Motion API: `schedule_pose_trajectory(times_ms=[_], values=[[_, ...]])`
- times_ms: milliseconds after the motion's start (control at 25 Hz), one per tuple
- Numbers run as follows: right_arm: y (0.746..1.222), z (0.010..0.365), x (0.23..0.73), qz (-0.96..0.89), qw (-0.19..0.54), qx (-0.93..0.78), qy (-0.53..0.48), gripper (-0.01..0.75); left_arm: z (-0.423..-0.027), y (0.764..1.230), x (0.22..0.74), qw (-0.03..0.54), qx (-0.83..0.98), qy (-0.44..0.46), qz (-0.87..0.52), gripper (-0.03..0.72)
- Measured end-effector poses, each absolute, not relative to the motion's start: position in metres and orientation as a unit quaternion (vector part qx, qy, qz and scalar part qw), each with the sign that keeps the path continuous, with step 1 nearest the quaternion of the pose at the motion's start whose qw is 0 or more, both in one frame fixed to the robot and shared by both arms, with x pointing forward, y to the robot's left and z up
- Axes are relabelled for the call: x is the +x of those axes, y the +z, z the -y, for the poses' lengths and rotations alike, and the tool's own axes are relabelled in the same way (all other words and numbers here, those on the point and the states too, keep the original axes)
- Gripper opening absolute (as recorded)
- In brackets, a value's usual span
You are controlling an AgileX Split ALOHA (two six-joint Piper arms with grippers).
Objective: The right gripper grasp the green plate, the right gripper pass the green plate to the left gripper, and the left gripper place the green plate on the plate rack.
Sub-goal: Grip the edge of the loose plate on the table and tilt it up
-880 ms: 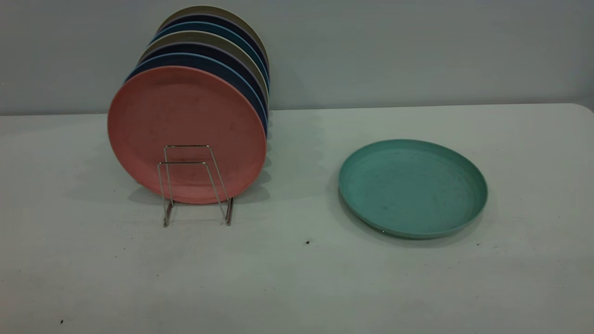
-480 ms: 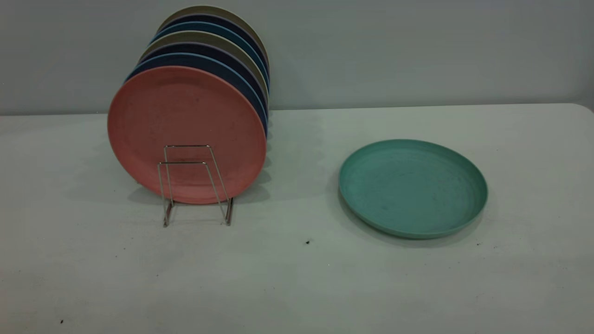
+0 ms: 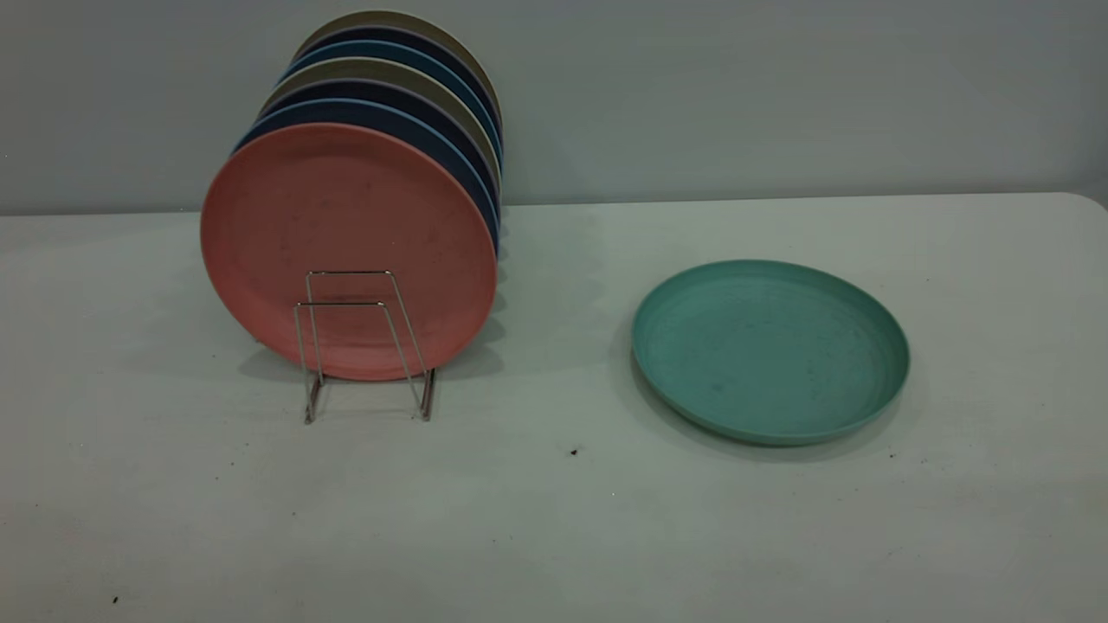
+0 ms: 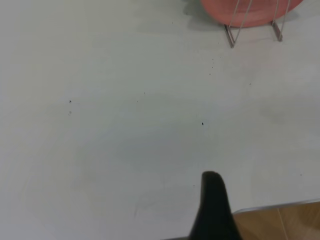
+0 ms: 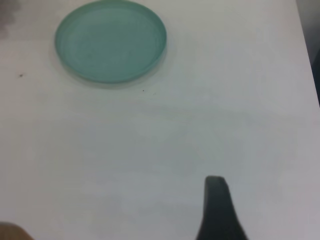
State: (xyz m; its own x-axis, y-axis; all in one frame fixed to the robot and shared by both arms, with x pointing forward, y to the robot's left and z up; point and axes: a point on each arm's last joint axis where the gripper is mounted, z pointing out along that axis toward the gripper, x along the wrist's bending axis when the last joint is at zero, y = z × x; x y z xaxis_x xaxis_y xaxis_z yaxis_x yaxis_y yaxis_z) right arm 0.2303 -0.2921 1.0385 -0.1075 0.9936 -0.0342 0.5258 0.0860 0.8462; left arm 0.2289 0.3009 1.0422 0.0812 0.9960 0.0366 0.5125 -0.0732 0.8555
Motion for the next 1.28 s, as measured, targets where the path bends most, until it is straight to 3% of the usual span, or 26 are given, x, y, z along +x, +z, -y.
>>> schedule_pose_trajectory(times_ms=[1280], values=[[1.0391,0.2878,0.2301,-0.656,0.317,0.576,0.370,0.510,-0.3019,1.0422,0.2289,0.346,0.646,0.349,-0.584,0.565]])
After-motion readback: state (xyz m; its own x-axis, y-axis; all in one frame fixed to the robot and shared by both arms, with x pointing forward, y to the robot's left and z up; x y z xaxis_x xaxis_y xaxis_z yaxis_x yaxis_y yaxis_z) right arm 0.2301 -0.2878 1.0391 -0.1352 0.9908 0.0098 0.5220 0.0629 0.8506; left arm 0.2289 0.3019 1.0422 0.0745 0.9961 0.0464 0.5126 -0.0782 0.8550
